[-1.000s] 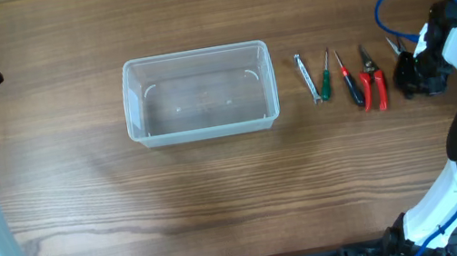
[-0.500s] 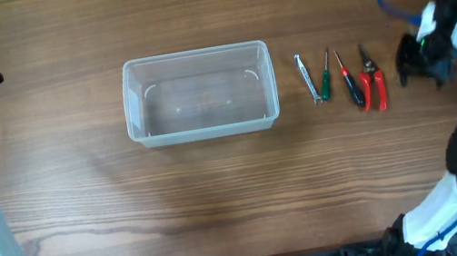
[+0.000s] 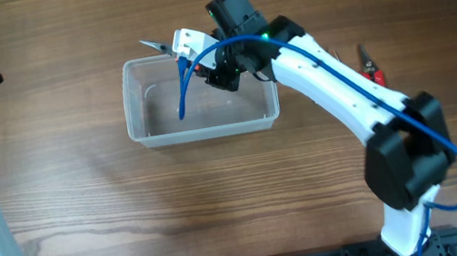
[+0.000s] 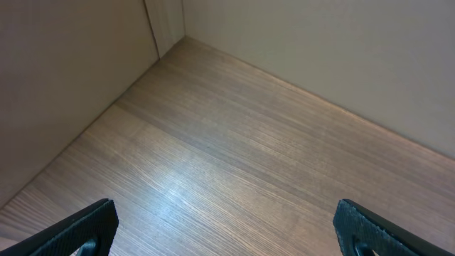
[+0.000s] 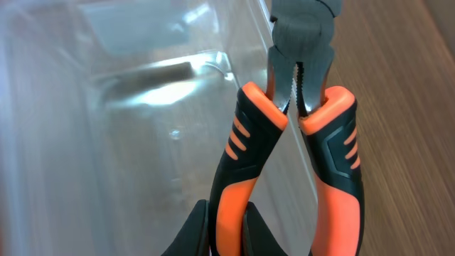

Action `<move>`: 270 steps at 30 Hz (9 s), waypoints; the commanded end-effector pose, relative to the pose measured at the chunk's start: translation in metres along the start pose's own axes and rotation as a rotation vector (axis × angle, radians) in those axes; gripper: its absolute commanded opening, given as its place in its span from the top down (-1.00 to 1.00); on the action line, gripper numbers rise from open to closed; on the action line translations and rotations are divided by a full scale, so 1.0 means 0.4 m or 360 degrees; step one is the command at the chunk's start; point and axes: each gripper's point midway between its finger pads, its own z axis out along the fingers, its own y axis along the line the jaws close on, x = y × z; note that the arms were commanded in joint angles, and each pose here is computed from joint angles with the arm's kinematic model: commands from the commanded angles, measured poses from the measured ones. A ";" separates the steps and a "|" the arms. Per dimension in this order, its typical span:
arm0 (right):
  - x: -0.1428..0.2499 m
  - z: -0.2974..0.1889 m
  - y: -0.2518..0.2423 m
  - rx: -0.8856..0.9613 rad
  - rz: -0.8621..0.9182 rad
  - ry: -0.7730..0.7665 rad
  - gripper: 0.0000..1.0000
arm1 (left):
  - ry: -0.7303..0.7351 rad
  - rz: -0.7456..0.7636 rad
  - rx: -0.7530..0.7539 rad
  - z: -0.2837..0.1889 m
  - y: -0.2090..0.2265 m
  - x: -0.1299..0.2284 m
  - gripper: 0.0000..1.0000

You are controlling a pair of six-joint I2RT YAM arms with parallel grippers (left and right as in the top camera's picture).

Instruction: Pack container

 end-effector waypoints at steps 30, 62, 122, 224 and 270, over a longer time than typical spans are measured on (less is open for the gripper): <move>0.676 -0.572 -0.144 0.0969 0.2584 0.0517 -0.96 | 0.0000 -0.0024 -0.0015 0.002 0.006 -0.001 -0.99; 0.905 -0.214 -0.036 0.0395 0.2553 0.0568 0.02 | 0.0000 -0.0024 -0.0015 0.002 0.006 -0.001 -1.00; 0.245 0.020 -0.049 -0.0015 -0.0222 0.0486 0.91 | 0.0000 -0.0024 -0.0015 0.002 0.006 -0.001 -1.00; 0.777 -0.142 -0.094 0.0592 0.2534 0.0814 0.13 | 0.0000 -0.0024 -0.0014 0.002 0.006 -0.001 -1.00; 0.040 0.068 -0.030 0.0350 -0.0270 0.0475 -0.29 | 0.0000 -0.0024 -0.0015 0.002 0.006 -0.001 -1.00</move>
